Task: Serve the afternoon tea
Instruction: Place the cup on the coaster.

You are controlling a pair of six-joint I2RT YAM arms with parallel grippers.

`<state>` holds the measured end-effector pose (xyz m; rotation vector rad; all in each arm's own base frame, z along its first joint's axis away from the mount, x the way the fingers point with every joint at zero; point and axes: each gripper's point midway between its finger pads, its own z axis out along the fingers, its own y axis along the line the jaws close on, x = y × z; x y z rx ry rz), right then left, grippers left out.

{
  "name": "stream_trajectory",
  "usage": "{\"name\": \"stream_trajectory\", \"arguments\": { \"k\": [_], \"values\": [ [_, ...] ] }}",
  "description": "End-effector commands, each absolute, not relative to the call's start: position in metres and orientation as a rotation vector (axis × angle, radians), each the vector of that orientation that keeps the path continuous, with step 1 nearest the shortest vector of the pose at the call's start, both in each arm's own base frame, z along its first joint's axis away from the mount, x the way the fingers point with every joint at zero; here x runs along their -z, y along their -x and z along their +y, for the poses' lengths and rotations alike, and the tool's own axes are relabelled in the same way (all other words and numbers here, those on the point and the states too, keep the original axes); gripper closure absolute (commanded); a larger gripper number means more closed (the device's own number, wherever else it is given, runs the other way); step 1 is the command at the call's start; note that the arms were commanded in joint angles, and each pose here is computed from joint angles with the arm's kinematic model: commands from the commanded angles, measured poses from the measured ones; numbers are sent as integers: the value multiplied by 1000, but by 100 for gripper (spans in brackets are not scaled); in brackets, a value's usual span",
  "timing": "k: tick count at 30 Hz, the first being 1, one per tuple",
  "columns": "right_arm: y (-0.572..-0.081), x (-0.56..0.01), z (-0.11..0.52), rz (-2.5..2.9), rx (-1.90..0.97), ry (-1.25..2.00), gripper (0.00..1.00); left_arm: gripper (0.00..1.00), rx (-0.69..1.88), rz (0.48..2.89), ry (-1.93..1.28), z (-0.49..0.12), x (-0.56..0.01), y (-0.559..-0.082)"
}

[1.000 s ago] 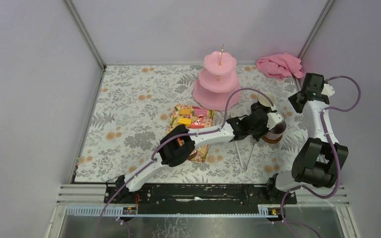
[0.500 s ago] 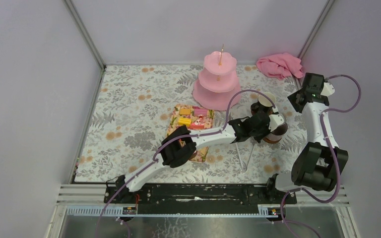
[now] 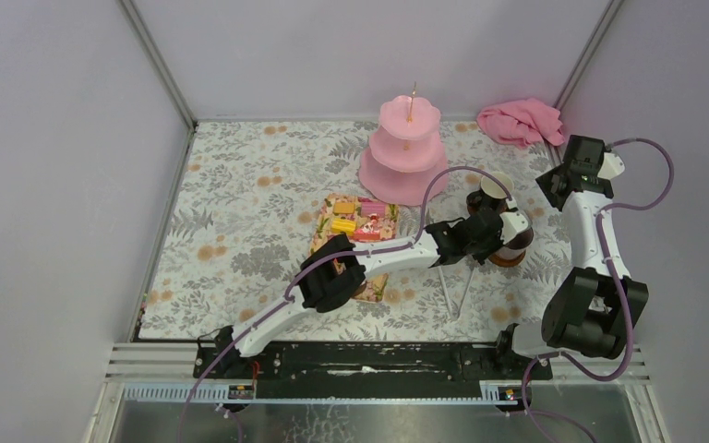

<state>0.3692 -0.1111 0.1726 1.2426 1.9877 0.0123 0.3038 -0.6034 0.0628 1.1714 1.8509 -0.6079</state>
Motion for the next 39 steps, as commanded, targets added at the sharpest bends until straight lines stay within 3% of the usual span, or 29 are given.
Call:
{"name": "stream_trajectory", "arguments": {
  "k": [1, 4, 11, 17, 39],
  "values": [
    [-371, -190, -110, 1941, -28, -1200, 62, 95, 651, 1735, -1077, -620, -109, -314],
    [-371, -189, -109, 1944, -33, -1201, 62, 91, 656, 1739, -1075, -620, -107, -313],
    [-371, -191, -109, 1941, -35, -1201, 62, 68, 657, 1740, -1069, -620, -109, -313],
    [-372, -191, -109, 1942, -35, -1195, 62, 58, 666, 1738, -1068, -623, -107, -311],
    [-369, -200, -111, 1937, -16, -1164, 58, 43, 642, 1680, -983, -598, -157, -310]
  ]
}}
